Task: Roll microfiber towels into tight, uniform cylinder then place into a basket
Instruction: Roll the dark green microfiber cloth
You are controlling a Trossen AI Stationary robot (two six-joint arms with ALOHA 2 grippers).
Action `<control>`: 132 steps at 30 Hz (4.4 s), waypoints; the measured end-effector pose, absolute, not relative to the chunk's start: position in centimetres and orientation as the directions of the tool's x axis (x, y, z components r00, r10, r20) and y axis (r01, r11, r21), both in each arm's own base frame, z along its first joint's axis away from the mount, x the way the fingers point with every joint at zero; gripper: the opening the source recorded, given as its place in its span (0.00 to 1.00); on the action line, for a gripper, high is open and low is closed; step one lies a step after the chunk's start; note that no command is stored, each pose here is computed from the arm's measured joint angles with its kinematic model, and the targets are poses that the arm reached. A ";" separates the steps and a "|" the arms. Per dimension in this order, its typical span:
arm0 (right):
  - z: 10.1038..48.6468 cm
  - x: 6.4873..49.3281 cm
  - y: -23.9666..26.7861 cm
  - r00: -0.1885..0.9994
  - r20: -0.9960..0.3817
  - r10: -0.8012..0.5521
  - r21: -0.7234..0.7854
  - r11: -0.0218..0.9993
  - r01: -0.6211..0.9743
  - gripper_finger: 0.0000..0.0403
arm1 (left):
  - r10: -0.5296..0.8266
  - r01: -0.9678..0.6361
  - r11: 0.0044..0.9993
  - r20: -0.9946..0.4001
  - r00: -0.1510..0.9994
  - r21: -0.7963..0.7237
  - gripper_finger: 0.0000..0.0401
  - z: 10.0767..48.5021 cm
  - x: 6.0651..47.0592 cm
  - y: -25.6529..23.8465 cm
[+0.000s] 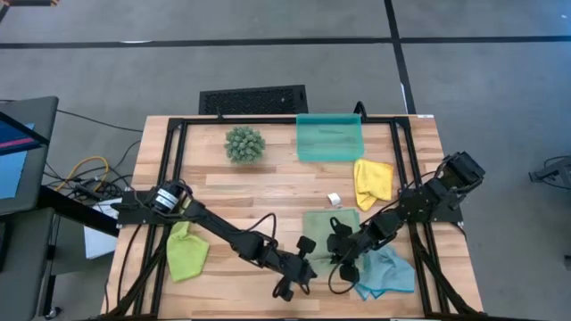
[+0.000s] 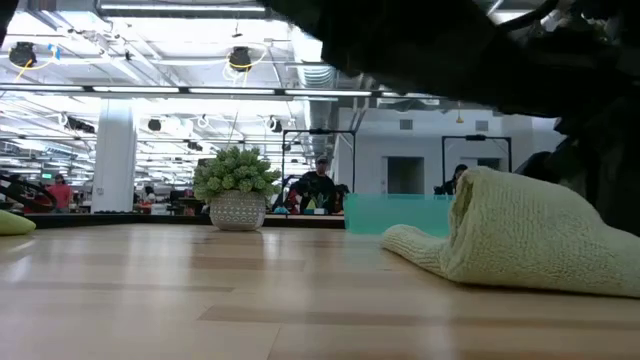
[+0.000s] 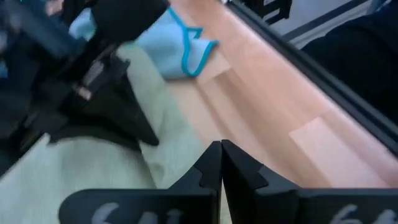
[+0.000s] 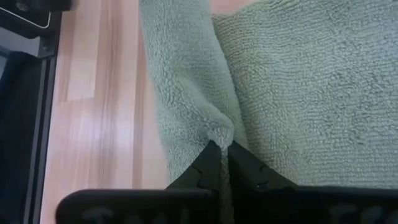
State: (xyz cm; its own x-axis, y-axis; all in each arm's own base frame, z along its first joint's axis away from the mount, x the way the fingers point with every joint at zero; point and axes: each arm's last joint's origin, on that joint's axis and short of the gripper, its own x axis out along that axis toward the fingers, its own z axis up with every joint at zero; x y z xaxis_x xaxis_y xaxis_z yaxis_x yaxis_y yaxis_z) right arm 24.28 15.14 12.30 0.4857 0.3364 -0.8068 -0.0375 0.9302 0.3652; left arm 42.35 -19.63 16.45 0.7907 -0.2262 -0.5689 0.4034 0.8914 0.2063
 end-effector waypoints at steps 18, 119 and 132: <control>12.2 24.4 14.7 0.493 -0.816 0.303 0.330 0.943 -0.033 0.21 | -0.135 0.296 0.950 -0.727 0.673 0.098 0.00 14.1 41.6 -17.0; 15.0 19.8 15.9 0.456 -0.874 0.170 0.251 0.960 0.123 0.36 | -0.088 0.142 0.989 -0.648 0.757 0.032 0.00 13.5 43.4 -14.9; 16.1 19.8 15.9 0.530 -0.830 0.174 0.265 0.959 0.100 0.24 | -0.081 0.133 0.991 -0.668 0.740 0.027 0.00 13.3 43.2 -14.8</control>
State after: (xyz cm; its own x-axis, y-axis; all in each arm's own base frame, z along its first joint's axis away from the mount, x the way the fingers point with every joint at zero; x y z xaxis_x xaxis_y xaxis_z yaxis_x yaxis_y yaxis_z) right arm 19.85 15.86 16.14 0.5295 0.1740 -0.8302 0.0995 0.9592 0.2645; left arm 43.22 -14.84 13.27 0.7396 -0.0815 -0.6681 0.1332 0.9907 0.0267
